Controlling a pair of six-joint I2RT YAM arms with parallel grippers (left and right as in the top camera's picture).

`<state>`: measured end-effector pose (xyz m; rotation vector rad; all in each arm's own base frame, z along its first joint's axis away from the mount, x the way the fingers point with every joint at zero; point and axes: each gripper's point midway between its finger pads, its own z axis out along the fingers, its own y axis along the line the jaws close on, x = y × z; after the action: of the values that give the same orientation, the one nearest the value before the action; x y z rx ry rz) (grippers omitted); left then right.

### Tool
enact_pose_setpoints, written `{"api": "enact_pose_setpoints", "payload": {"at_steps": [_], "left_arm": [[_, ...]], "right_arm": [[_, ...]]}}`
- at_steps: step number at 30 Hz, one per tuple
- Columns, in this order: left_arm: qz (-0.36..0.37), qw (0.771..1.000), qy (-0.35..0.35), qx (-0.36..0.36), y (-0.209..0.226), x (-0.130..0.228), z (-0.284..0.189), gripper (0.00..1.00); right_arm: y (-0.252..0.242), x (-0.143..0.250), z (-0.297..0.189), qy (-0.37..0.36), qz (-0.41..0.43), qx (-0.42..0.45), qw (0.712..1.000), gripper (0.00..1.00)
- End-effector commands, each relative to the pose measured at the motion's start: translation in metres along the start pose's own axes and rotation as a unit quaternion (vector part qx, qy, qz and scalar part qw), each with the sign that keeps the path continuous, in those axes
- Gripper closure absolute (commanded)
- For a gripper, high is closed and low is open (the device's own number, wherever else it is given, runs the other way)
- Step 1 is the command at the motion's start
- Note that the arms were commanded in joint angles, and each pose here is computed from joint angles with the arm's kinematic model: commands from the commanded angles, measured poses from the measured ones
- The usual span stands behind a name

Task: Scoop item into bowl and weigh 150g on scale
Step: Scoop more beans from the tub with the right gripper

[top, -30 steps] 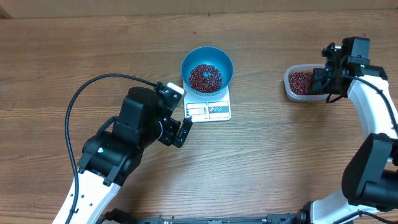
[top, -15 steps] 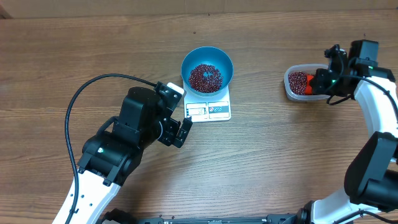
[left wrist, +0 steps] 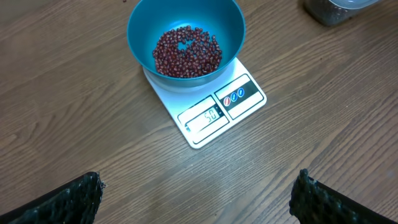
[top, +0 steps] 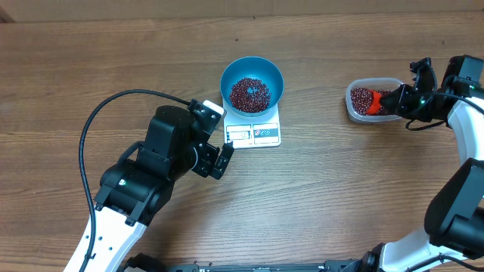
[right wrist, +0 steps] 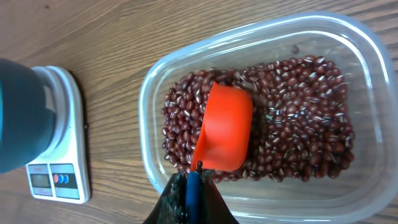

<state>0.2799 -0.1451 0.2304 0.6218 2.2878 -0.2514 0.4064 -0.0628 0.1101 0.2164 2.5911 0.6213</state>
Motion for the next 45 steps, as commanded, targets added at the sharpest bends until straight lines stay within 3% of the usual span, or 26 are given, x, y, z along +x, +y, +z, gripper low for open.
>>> {"api": "enact_pose_setpoints", "payload": {"at_steps": [1, 28, 45], "left_arm": [[0.007, 1.0, -0.012, 0.003, -0.001, -0.005, -0.005, 0.01], [0.007, 1.0, -0.012, 0.003, -0.001, -0.005, -0.005, 0.01], [0.007, 1.0, -0.012, 0.003, -0.001, -0.005, -0.005, 0.01]], "right_arm": [[0.011, 0.0, 0.001, -0.002, -0.003, -0.038, 0.999, 0.96], [-0.006, 0.003, -0.014, -0.013, 0.054, -0.062, 0.997, 0.96], [-0.027, 0.026, 0.018, 0.02, 0.099, -0.064, 0.993, 0.96]]}}
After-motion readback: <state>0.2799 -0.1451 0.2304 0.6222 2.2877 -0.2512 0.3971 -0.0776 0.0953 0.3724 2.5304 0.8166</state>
